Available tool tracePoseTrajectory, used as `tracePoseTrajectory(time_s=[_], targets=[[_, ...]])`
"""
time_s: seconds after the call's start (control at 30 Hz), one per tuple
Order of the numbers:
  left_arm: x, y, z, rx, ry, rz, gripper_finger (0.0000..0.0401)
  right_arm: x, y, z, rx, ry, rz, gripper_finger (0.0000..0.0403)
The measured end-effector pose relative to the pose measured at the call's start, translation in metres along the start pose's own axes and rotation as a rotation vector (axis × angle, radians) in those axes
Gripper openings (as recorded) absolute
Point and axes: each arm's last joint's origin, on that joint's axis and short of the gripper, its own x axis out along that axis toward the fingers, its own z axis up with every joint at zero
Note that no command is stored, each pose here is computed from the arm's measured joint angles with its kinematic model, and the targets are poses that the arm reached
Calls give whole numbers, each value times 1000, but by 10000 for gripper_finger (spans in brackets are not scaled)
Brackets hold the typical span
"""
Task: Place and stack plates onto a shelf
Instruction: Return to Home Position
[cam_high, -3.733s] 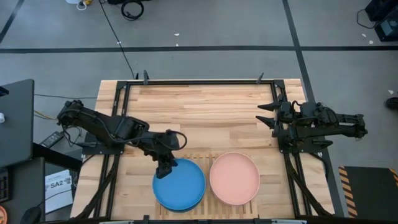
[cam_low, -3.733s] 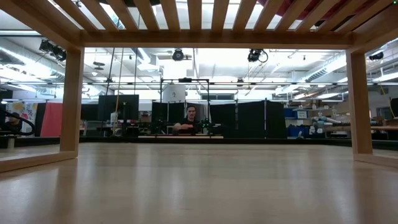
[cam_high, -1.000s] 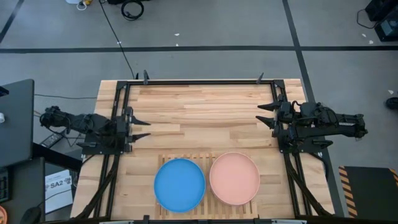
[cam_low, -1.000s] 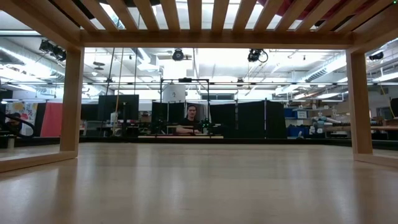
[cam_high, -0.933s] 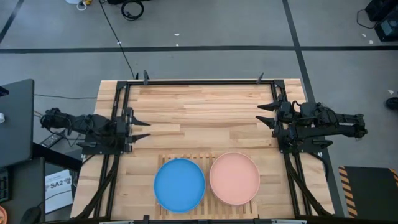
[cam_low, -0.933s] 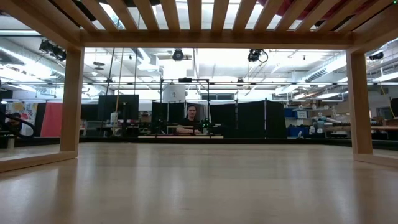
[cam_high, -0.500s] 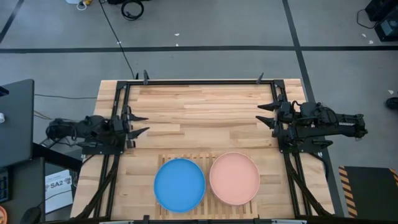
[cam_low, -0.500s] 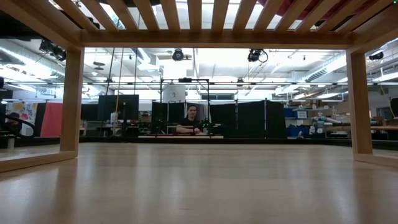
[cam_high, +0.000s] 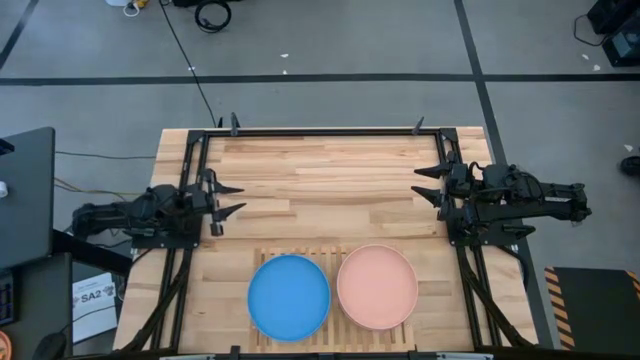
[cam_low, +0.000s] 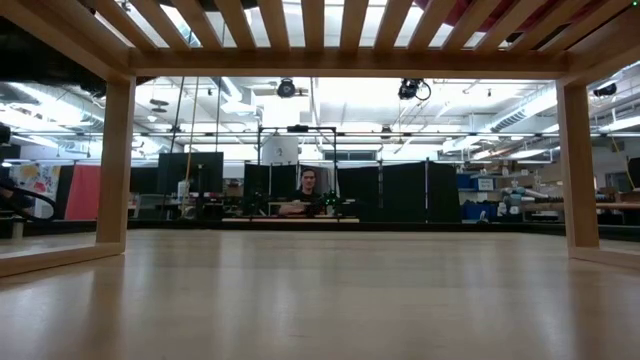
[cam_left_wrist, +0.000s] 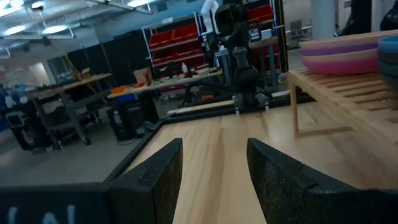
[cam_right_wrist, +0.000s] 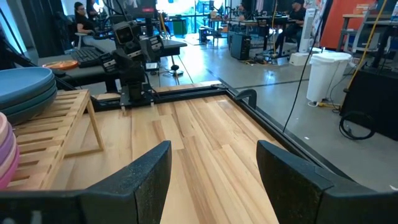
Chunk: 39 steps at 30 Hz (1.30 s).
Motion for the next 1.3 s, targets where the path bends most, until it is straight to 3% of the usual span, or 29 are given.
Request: tracePoseTrajectory(time_s=[0.3, 0.7, 1.3], targets=[[5, -3, -25, -73, 38, 14, 185, -2, 0, 1, -9, -13, 11, 240], [6, -3, -25, -79, 26, -17, 185, -23, -6, -3, 8, -84, 52, 240], [6, -4, -26, -86, 32, -21, 185, 10, 2, -54, 18, -123, 48, 241]])
